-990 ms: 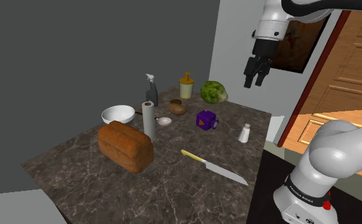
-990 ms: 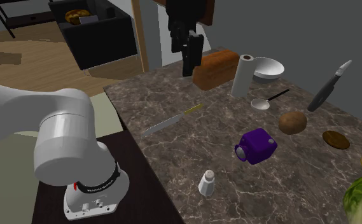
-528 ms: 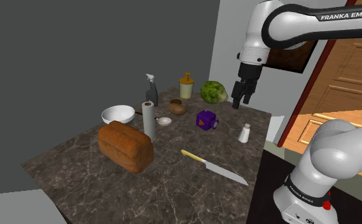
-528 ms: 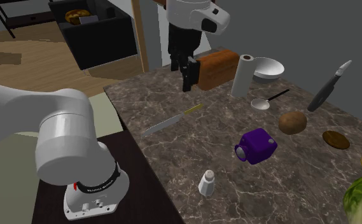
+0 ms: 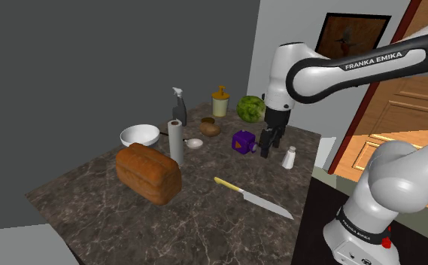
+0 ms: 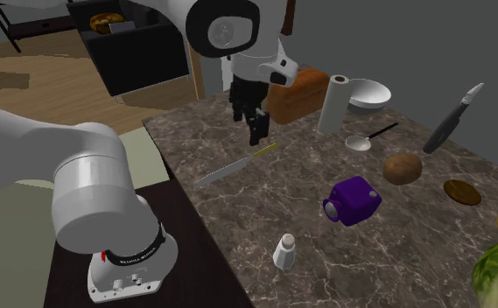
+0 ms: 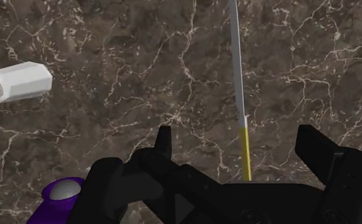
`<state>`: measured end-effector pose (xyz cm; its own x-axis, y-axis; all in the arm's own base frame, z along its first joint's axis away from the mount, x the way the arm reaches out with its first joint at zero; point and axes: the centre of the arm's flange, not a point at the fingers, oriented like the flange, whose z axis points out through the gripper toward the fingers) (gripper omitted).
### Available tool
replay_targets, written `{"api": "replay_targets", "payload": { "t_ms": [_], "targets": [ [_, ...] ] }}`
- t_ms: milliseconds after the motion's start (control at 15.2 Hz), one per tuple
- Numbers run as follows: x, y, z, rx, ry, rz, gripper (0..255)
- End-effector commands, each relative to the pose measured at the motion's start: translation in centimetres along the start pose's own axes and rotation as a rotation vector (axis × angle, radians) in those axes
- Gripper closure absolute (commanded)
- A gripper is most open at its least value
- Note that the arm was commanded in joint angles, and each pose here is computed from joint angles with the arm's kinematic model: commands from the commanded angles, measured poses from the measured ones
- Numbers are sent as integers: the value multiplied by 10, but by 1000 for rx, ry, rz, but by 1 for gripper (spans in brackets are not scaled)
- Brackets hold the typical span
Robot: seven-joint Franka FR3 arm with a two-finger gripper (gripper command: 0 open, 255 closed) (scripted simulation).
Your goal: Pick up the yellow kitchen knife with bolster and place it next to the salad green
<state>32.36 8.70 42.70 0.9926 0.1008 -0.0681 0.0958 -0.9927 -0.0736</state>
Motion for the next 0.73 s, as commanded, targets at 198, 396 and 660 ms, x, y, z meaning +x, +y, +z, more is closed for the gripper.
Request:
{"api": "replay_targets", "payload": {
  "t_ms": [198, 396, 660],
  "targets": [
    [13, -26, 61, -24, -15, -55, 0],
    [19, -40, 99, -39, -25, -87, 0],
    [26, -59, 149, -59, -39, -131, 0]
  ]
}}
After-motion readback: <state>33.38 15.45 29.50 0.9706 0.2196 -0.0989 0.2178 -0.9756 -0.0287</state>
